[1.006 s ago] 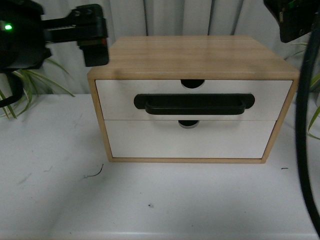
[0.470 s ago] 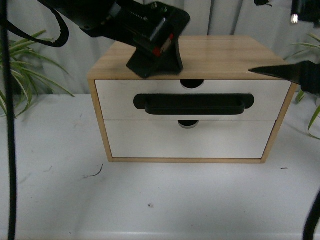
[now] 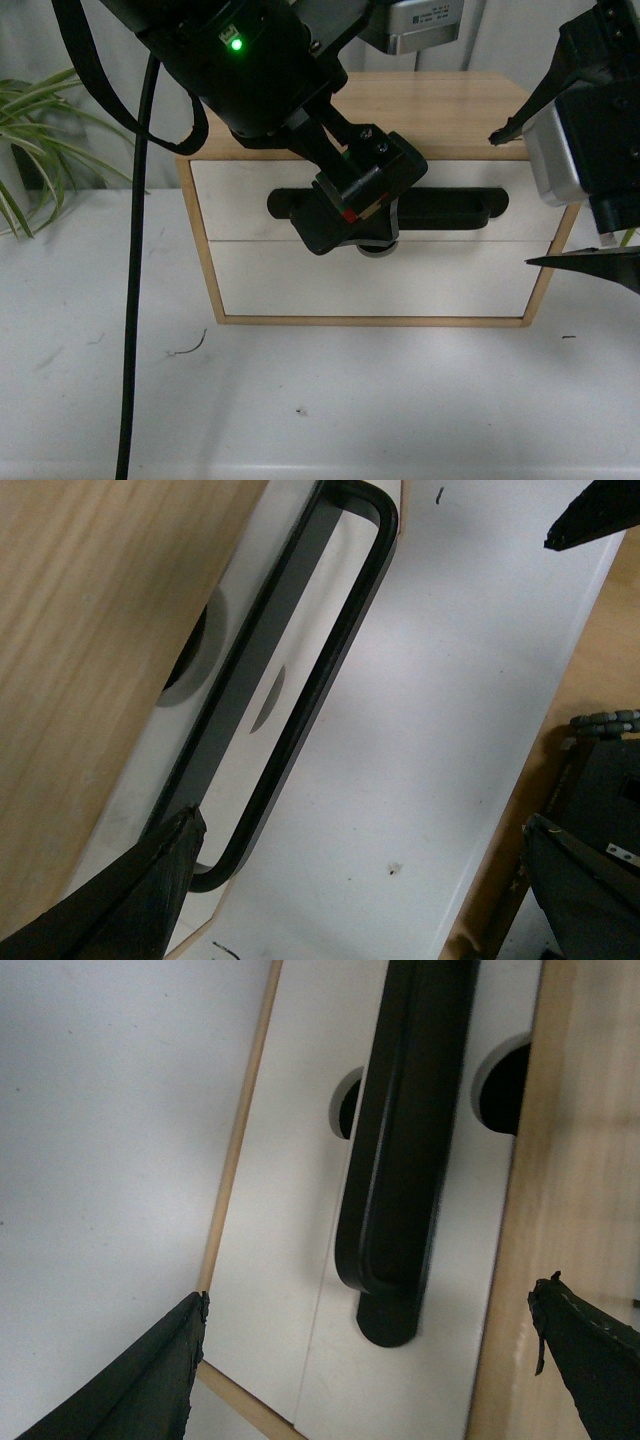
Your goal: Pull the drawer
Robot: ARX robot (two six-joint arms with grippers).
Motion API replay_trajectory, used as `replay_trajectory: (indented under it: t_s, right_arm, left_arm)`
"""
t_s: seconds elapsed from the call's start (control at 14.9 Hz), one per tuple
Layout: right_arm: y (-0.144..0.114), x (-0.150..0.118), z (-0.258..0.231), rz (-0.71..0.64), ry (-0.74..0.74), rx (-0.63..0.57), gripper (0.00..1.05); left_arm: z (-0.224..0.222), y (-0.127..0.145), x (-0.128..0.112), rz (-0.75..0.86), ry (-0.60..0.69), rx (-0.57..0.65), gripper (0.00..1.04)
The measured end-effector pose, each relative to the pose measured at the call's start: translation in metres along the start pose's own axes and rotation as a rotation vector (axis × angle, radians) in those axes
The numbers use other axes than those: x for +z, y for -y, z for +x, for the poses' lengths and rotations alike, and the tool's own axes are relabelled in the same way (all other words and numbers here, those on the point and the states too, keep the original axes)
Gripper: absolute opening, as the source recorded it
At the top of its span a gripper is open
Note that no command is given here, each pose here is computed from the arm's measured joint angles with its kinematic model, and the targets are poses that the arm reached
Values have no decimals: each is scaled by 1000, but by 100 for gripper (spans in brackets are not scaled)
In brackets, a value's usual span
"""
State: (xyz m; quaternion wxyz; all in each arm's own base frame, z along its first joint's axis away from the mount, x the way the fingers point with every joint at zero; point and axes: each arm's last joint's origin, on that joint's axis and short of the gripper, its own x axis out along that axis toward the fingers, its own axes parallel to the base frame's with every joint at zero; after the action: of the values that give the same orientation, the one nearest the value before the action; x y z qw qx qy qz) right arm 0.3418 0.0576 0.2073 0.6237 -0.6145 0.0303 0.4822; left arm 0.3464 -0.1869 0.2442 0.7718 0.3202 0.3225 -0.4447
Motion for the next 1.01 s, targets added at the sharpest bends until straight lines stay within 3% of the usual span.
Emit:
replay_trajectory:
  t_s: [0.54, 1.01]
  right_arm:
    - [5, -1, 43, -23, 21, 54, 98]
    - [-13, -4, 62, 4, 17, 109, 98]
  left_arm:
    - [39, -7, -4, -35, -3, 12, 98]
    - [57, -5, -7, -42, -10, 7, 98]
